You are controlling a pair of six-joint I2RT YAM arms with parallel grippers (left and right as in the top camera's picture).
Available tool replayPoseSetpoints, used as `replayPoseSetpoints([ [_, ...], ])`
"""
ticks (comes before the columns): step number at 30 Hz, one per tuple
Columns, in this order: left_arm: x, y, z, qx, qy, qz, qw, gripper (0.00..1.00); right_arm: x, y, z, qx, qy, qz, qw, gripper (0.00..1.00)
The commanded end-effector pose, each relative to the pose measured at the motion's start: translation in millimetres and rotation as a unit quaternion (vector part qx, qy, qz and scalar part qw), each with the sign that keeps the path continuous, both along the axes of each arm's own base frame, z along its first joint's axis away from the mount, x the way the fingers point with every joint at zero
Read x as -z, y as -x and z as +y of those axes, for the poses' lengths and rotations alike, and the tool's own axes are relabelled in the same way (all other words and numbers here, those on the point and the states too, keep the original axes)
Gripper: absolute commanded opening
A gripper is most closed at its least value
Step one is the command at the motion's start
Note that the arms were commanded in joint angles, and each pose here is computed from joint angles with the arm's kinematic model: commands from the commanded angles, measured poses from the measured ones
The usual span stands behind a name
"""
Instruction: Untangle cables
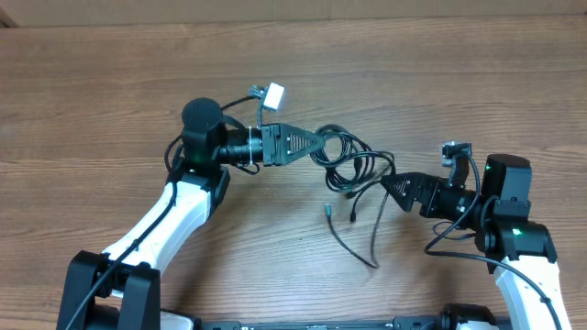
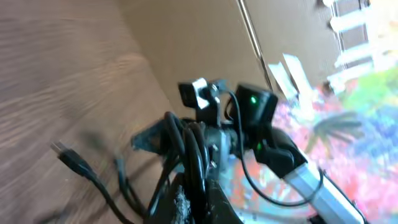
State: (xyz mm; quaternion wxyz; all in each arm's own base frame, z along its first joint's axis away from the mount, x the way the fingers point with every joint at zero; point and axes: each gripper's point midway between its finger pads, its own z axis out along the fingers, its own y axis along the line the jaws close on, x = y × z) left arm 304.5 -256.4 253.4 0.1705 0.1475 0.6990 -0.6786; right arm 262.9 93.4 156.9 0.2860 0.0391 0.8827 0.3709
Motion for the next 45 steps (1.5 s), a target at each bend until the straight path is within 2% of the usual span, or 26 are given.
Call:
replayPoseSetpoints([
  [1, -10, 18, 1, 0.053, 0.007, -0.024, 0.998, 0.04, 3, -8, -16, 0.044, 0.038, 0.001, 0.998, 0.96],
  [3, -10, 20, -1, 0.059, 0.008, -0.021, 0.998, 0.04, 12, -8, -26, 0.075, 0.058, 0.023, 0.995, 1.0],
  [8, -10, 24, -6, 0.065, 0.008, -0.033, 0.997, 0.04, 29, -5, -52, 0.181, 0.073, 0.094, 0.976, 1.0],
  [12, -7, 11, -6, 0.028, 0.002, -0.031, 0.999, 0.04, 22, -1, -51, 0.186, 0.07, 0.109, 0.974, 1.0],
  [16, 11, -10, -5, -0.037, -0.023, 0.024, 0.999, 0.04, 3, 2, -52, 0.184, 0.074, 0.113, 0.974, 1.0],
  [17, 18, -15, -5, -0.056, -0.031, 0.047, 0.997, 0.04, -4, 3, -51, 0.179, 0.074, 0.111, 0.975, 1.0],
  [19, 22, -20, -7, -0.079, -0.032, 0.106, 0.991, 0.04, -28, 4, -23, 0.07, 0.052, 0.052, 0.995, 1.0],
  [21, 22, -21, -12, -0.092, -0.028, 0.154, 0.983, 0.04, -42, 8, -3, -0.001, 0.02, 0.013, 1.0, 1.0],
  [23, 22, -18, -20, -0.093, -0.026, 0.176, 0.98, 0.04, -48, 7, 2, -0.011, 0.003, 0.003, 1.0, 1.0],
  [25, 17, -10, -35, -0.082, -0.021, 0.163, 0.983, 0.04, -51, 4, 2, 0.001, -0.01, 0.009, 1.0, 1.0],
  [34, -18, 12, -63, -0.04, 0.028, 0.14, 0.989, 0.04, -34, -1, -19, 0.056, 0.046, 0.029, 0.997, 1.0],
  [36, -23, 17, -66, -0.031, 0.035, 0.143, 0.989, 0.04, -17, -4, -41, 0.122, 0.079, 0.07, 0.987, 1.0],
  [41, -57, 28, -68, -0.005, 0.086, 0.096, 0.992, 0.04, 25, -5, -62, 0.158, 0.133, 0.143, 0.968, 1.0],
  [45, -71, 27, -56, 0.002, 0.107, 0.087, 0.99, 0.04, 60, -2, -87, 0.23, 0.171, 0.224, 0.931, 1.0],
])
